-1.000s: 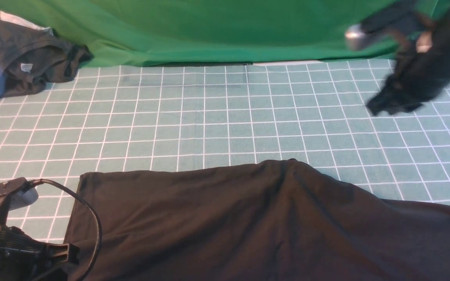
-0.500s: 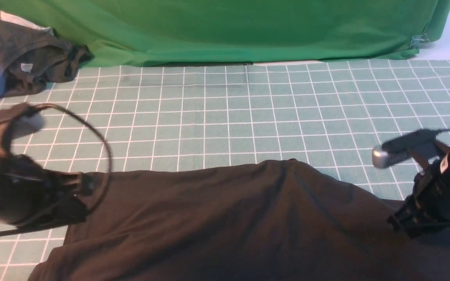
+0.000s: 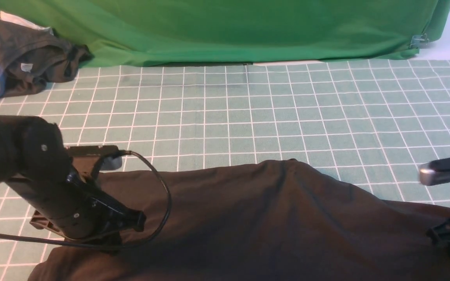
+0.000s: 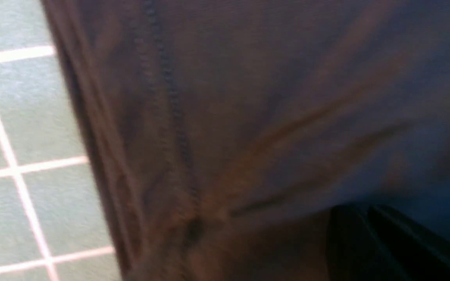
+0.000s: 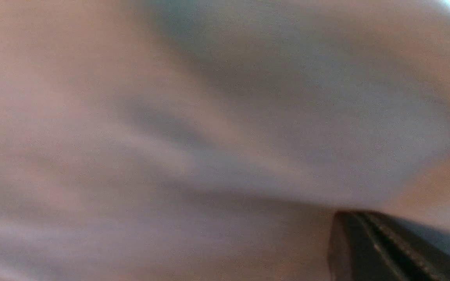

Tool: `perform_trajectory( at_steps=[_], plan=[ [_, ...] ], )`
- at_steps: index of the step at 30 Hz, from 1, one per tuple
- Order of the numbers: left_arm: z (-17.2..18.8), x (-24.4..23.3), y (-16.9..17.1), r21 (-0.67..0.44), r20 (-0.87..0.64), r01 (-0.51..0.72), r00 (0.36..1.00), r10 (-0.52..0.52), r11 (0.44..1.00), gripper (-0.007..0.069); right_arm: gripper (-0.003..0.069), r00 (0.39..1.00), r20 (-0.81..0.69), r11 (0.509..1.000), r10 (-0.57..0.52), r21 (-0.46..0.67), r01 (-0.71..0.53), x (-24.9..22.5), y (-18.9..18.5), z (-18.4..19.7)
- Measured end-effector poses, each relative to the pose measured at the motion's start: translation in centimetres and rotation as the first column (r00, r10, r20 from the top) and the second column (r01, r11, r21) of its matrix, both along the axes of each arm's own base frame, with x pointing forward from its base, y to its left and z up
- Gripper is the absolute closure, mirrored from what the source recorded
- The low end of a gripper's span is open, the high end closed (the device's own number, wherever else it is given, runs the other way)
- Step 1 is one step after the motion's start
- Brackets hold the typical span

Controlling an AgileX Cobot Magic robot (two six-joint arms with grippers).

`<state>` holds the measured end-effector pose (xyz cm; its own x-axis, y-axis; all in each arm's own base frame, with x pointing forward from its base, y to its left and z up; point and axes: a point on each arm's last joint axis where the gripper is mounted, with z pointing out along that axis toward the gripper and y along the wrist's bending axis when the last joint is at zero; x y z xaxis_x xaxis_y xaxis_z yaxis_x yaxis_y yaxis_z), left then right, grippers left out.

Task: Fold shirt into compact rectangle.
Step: 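Pull the folded dark garment lengthwise by its ends to straighten it flat on the table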

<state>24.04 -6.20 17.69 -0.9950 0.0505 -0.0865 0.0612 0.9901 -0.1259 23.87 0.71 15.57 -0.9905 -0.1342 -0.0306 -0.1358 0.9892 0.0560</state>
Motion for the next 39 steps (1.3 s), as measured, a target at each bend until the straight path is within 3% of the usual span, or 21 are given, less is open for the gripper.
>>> perform_trajectory(
  at_steps=[11, 16, 20, 23, 28, 35, 39],
  plan=[
    [-0.8, 1.0, 0.6, 0.069, 0.052, -0.035, 0.998, 0.032, 0.997, 0.0614, 0.0568, 0.978, 0.060, 0.979, -0.201, -0.002, 0.202, -1.1, -4.6, 2.1],
    [-0.7, 1.4, 0.6, 0.069, 0.088, -0.056, 0.995, 0.050, 0.996, 0.0614, 0.0537, 0.968, 0.095, 0.972, -0.234, 0.012, 0.234, -1.4, -4.9, 3.0],
    [1.7, 2.3, -0.7, -0.017, 0.147, -0.035, 0.988, 0.037, 0.999, 0.0614, 0.0530, 0.970, 0.140, 0.980, -0.197, 0.033, 0.194, -1.6, -3.8, 4.0],
    [4.5, 2.9, -4.6, -0.115, 0.229, 0.088, 0.972, -0.060, 0.989, 0.0614, 0.0529, 0.971, 0.199, 0.991, -0.131, 0.042, 0.125, -1.5, -2.1, 4.9],
    [5.1, 3.4, -11.8, -0.145, 0.298, 0.280, 0.927, -0.228, 0.949, 0.0614, 0.0525, 0.966, 0.256, 0.999, -0.037, 0.042, 0.027, -1.2, 0.1, 5.3],
    [2.7, 6.1, -18.5, -0.185, 0.283, 0.346, 0.915, -0.287, 0.920, 0.0614, 0.0516, 0.962, 0.271, 0.999, 0.010, 0.044, -0.023, -1.1, 1.4, 5.4],
    [0.4, 7.3, -20.1, -0.170, 0.250, 0.374, 0.911, -0.328, 0.912, 0.0614, 0.0514, 0.963, 0.270, 0.999, 0.010, 0.044, -0.022, -1.1, 1.4, 5.3]
  ],
)
